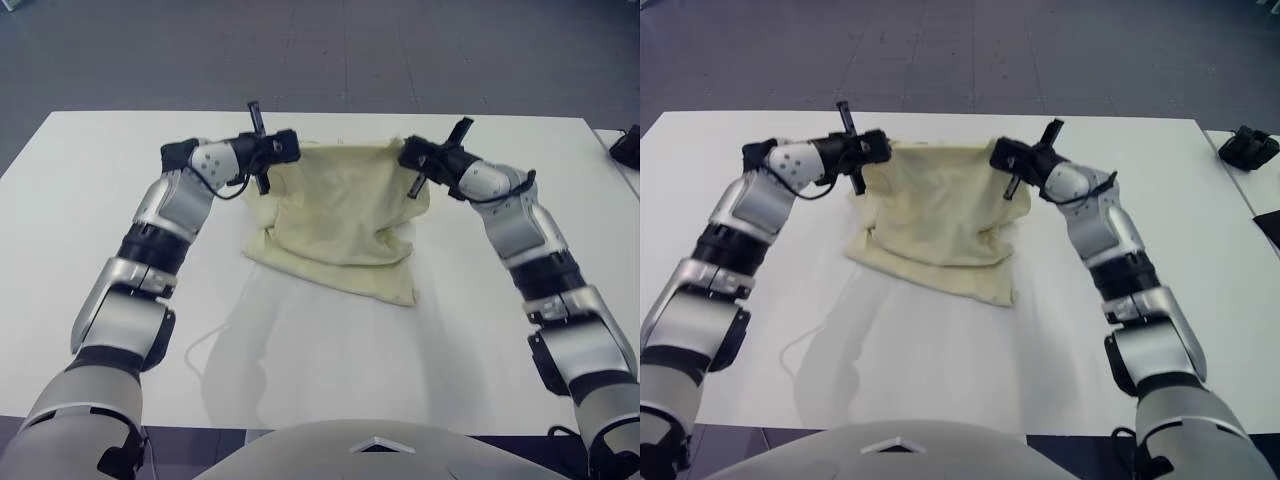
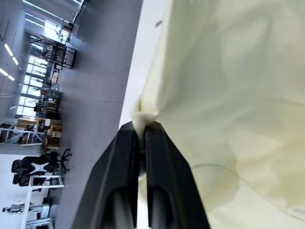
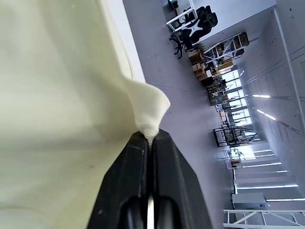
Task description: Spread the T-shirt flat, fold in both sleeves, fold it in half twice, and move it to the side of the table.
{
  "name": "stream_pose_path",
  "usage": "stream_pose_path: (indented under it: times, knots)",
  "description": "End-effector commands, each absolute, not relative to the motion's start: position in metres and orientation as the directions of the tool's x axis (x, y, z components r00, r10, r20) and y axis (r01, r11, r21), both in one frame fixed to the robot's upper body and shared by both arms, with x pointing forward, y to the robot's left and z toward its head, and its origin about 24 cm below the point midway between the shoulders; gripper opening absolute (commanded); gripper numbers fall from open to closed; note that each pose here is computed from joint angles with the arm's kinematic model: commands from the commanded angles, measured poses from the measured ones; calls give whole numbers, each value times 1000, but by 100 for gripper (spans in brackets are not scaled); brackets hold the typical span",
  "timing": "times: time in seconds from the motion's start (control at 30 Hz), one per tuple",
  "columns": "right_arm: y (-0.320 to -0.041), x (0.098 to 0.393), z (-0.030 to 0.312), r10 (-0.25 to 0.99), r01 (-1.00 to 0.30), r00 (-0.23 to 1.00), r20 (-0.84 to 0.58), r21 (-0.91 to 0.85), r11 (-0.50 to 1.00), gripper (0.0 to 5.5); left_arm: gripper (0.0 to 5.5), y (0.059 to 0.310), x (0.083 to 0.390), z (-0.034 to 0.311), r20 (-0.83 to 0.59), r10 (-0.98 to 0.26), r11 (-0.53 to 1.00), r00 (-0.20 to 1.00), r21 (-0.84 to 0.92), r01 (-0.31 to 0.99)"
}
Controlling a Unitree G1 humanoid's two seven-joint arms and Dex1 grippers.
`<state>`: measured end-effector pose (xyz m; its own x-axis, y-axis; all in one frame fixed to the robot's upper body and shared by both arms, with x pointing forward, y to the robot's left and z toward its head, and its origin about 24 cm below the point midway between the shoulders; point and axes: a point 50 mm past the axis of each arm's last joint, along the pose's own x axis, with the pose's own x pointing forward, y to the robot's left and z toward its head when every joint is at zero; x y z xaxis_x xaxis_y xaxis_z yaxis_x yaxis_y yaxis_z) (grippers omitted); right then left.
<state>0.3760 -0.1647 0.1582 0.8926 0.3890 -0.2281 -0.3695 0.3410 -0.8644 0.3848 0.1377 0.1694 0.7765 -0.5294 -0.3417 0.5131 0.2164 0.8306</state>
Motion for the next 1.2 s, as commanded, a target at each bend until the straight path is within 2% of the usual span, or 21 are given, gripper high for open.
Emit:
stream_pose_path:
  times: [0.03,0.2,0.37,0.43,0.53,0.63,0.73,0.8,0.9,1.0,1.2]
  knots:
    - [-169,422,228,269,-145,962,-49,-925,351,0,1,126,425,230,-189,-368,174,911,948,267]
    - [-172,427,266,204,20,975,92,-942,334,0,1,127,431,271,-18,-283,127,959,990,56]
    - [-170,426,296,185,184,950,253,-928,325,0,1,133,429,307,180,-222,123,958,980,-156]
    - [-170,425,300,191,206,942,277,-923,324,0,1,134,428,312,211,-219,116,953,975,-189]
    - [-173,425,292,219,180,943,253,-935,306,0,1,132,429,298,149,-259,78,954,988,-133]
    - [-180,422,262,300,45,946,120,-968,245,0,1,131,428,257,-13,-349,4,937,1000,15]
    - [-196,407,228,422,-173,903,-83,-968,180,0,1,140,414,210,-223,-486,-62,845,973,221]
    - [-209,381,204,508,-392,817,-275,-910,138,0,1,152,389,189,-359,-560,-127,746,928,351]
    - [-219,327,182,565,-673,614,-551,-739,10,0,1,162,347,182,-499,-616,-207,610,850,485]
    - [-216,296,179,572,-776,487,-660,-627,-63,0,1,160,317,185,-579,-643,-276,501,785,554]
    - [-201,268,179,592,-836,379,-711,-538,-111,0,1,153,271,180,-727,-622,-439,290,631,640]
